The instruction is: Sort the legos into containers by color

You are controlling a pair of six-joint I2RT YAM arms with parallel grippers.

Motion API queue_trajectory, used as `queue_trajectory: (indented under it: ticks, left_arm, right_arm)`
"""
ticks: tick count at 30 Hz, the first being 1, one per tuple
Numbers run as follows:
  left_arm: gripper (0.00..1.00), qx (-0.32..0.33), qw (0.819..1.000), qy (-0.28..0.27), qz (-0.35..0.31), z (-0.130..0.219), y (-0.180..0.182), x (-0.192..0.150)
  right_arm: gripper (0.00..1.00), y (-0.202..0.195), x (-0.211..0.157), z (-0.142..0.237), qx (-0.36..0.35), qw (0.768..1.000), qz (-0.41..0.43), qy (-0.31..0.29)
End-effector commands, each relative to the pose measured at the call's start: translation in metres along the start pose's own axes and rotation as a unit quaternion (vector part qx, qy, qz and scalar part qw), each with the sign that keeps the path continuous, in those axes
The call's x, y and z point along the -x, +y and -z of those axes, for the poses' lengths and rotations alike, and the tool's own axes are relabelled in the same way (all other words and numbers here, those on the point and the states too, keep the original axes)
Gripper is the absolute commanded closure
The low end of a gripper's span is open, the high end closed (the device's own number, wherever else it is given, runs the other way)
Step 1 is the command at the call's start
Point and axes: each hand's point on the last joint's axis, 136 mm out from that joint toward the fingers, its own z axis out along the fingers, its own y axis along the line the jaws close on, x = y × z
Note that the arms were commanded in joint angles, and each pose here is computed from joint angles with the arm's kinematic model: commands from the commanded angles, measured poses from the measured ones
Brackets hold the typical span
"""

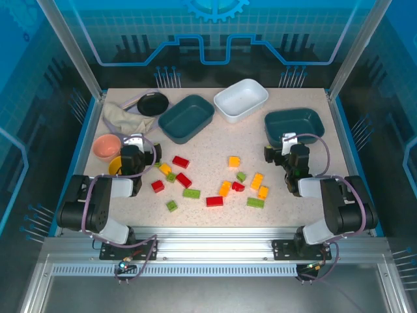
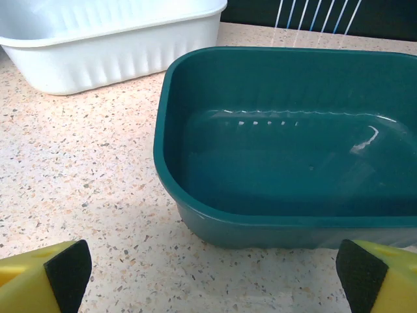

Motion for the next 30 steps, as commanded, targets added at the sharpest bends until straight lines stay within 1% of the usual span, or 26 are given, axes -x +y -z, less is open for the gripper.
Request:
queue_trajectory:
  ticks: [1, 21, 22, 23, 25, 26, 27, 29, 30]
  left_arm:
    - [0.01, 0.005, 1.000, -0.014, 0.002, 0.000, 0.002, 0.007]
    - [0.01, 0.004, 1.000, -0.016, 0.001, 0.000, 0.002, 0.008]
    - [0.01, -0.001, 1.000, -0.018, -0.002, 0.002, -0.001, 0.014]
    - [0.01, 0.007, 1.000, -0.003, -0.015, 0.005, -0.004, 0.020]
    - [0.01, 0.037, 0.998, 0.007, -0.040, 0.012, -0.010, 0.049]
    - [0.01, 0.039, 0.999, -0.010, -0.032, 0.020, -0.017, 0.068]
    - [0.01, 0.037, 0.998, -0.035, -0.022, 0.028, -0.025, 0.087]
    - [0.01, 0.030, 0.994, -0.095, -0.036, 0.050, -0.053, 0.141]
    - [0.01, 0.028, 0.992, -0.116, -0.035, 0.059, -0.065, 0.164]
  right_arm:
    - [0.00, -0.004, 0.008, -0.003, 0.000, 1.000, -0.001, -0.009]
    - [0.00, -0.005, 0.008, -0.003, 0.000, 1.000, -0.002, -0.009]
    - [0.00, -0.006, 0.010, -0.003, -0.005, 1.000, -0.002, -0.014]
    - [0.00, -0.010, 0.014, 0.000, -0.018, 1.000, -0.005, -0.010]
    - [0.00, -0.019, 0.038, 0.011, -0.047, 0.999, -0.008, 0.003]
    - [0.00, -0.026, 0.056, 0.020, -0.069, 0.997, -0.020, -0.001]
    - [0.00, -0.030, 0.079, 0.030, -0.076, 0.996, -0.033, -0.028]
    - [0.00, -0.037, 0.142, 0.057, -0.096, 0.988, -0.065, -0.101]
    - [0.00, -0.043, 0.164, 0.066, -0.103, 0.982, -0.101, -0.119]
